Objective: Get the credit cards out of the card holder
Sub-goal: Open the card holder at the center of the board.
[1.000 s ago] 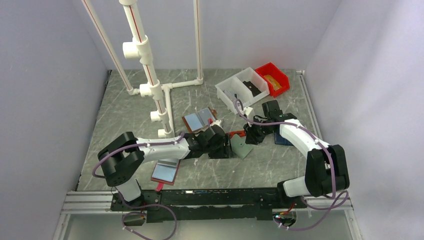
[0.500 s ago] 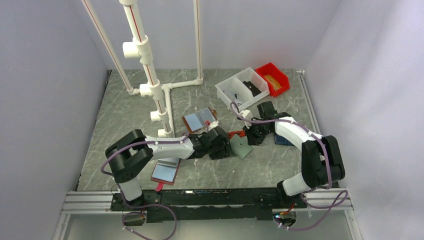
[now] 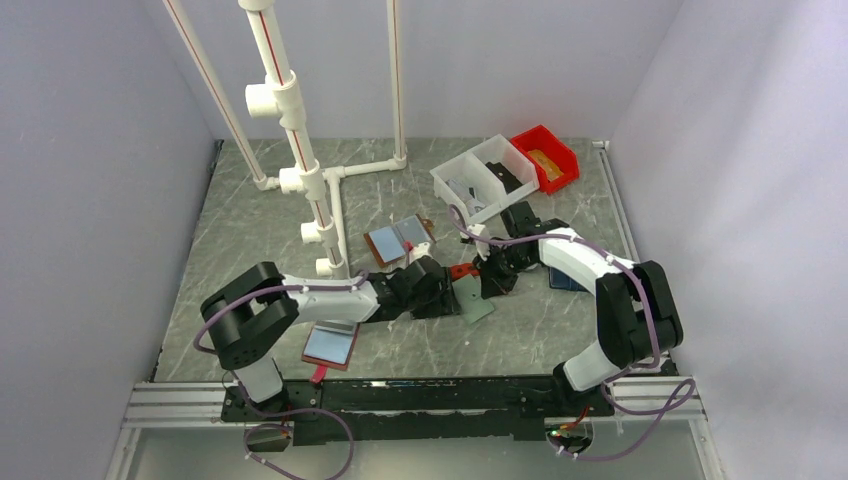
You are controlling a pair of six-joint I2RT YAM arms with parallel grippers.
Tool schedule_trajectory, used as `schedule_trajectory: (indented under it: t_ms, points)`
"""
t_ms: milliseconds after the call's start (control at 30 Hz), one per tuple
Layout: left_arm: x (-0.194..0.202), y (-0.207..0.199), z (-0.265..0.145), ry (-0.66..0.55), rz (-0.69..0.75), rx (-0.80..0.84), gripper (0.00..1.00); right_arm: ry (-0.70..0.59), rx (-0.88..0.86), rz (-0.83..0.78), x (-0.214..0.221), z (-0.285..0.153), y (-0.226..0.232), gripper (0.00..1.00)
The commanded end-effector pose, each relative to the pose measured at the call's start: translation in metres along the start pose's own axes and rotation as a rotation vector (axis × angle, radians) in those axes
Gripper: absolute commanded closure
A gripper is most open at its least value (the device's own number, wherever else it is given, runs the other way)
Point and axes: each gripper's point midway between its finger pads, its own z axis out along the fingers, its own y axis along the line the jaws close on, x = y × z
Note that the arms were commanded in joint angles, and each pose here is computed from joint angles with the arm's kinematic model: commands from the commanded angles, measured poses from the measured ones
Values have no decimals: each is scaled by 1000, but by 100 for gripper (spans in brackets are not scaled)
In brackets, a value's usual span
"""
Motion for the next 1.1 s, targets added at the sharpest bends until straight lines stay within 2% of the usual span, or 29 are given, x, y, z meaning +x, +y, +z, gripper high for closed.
schedule_trajectory:
  t_ms: [0,167,400,467,533,600,633,767,1067]
  points:
    - [-17,-17,-20,-84,76,122,35,-57,-37,-30,-20,-9,7,94]
    - [-17,-20,-34,-101,159,191,36,-104,-22,-51,-27,-20,6,90]
    - [-17,-17,-47,-118,219,222,34,-262,-35,-250,-54,-43,28,87]
    - [-18,-18,-50,-124,217,228,31,-313,-25,-341,-62,-49,35,85]
    - [-19,-19,-54,-136,200,249,23,-343,-47,-475,-65,-53,45,82]
    - [-19,-21,-57,-149,173,285,17,-341,-74,-608,-61,-53,51,74]
    - [-19,-22,-57,-151,156,302,15,-332,-84,-669,-58,-52,52,74]
    - [-19,-17,-50,-117,78,309,14,-330,-57,-644,-62,-42,42,73]
    - [-25,3,-27,-86,-59,153,18,-251,65,-505,-55,-20,14,69]
